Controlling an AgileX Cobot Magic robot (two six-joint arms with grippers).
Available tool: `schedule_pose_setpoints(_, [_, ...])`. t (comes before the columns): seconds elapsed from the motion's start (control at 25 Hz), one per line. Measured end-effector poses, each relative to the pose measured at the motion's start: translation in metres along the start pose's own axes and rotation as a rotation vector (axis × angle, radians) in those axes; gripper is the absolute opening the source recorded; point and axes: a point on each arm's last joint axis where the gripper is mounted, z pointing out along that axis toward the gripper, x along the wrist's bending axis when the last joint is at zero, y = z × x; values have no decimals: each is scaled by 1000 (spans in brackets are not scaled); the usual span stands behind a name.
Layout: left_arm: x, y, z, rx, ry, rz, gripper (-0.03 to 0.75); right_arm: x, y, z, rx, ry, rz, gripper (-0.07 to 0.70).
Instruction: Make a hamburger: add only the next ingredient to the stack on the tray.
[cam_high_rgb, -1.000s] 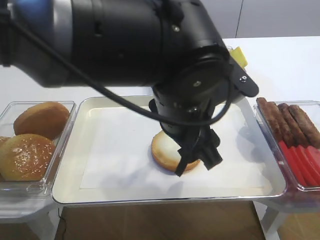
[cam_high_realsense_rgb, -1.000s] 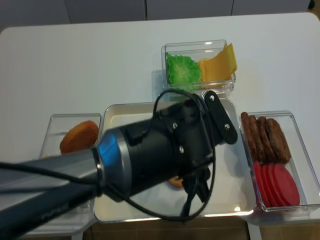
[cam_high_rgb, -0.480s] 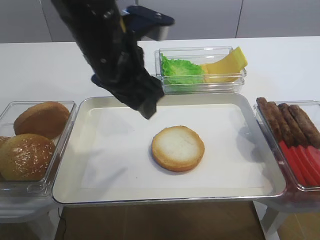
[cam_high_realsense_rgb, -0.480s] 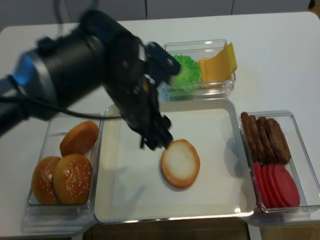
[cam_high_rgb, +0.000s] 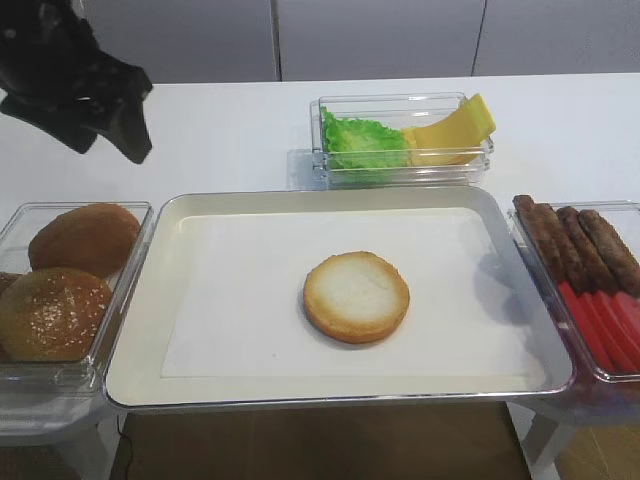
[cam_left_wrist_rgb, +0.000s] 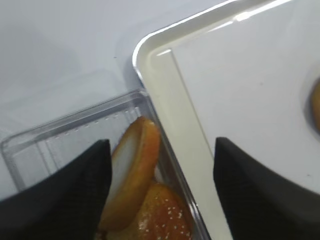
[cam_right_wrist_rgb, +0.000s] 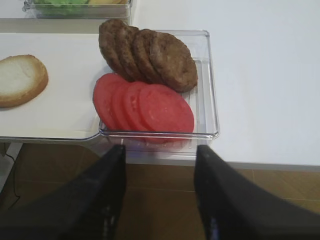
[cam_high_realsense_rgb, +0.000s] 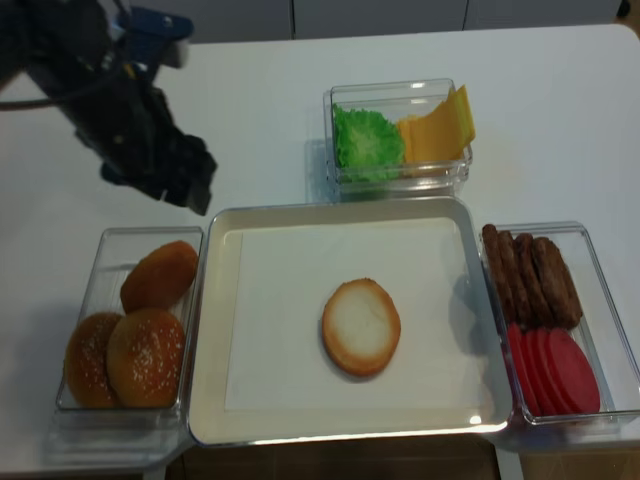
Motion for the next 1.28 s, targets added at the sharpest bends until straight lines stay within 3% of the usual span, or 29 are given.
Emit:
schedule_pose_setpoints(0.24, [31,-25,-21,-14,46,-101,462,0,0,0,0,0,-2,355])
schedule_pose_setpoints(0.44, [43,-77,-35,-20,93,-160,447,0,0,0,0,0,-2,355])
schedule_pose_setpoints(0.92, [15,-214,-70,-178,135,-210,442,0,0,0,0,0,-2,355])
schedule_pose_setpoints(1.08, [4,-250,-80,-259,140,-236,441,0,0,0,0,0,-2,355])
schedule_pose_setpoints(1.28, [-5,-287,-90,-403,169,-225,440,0,0,0,0,0,-2,355])
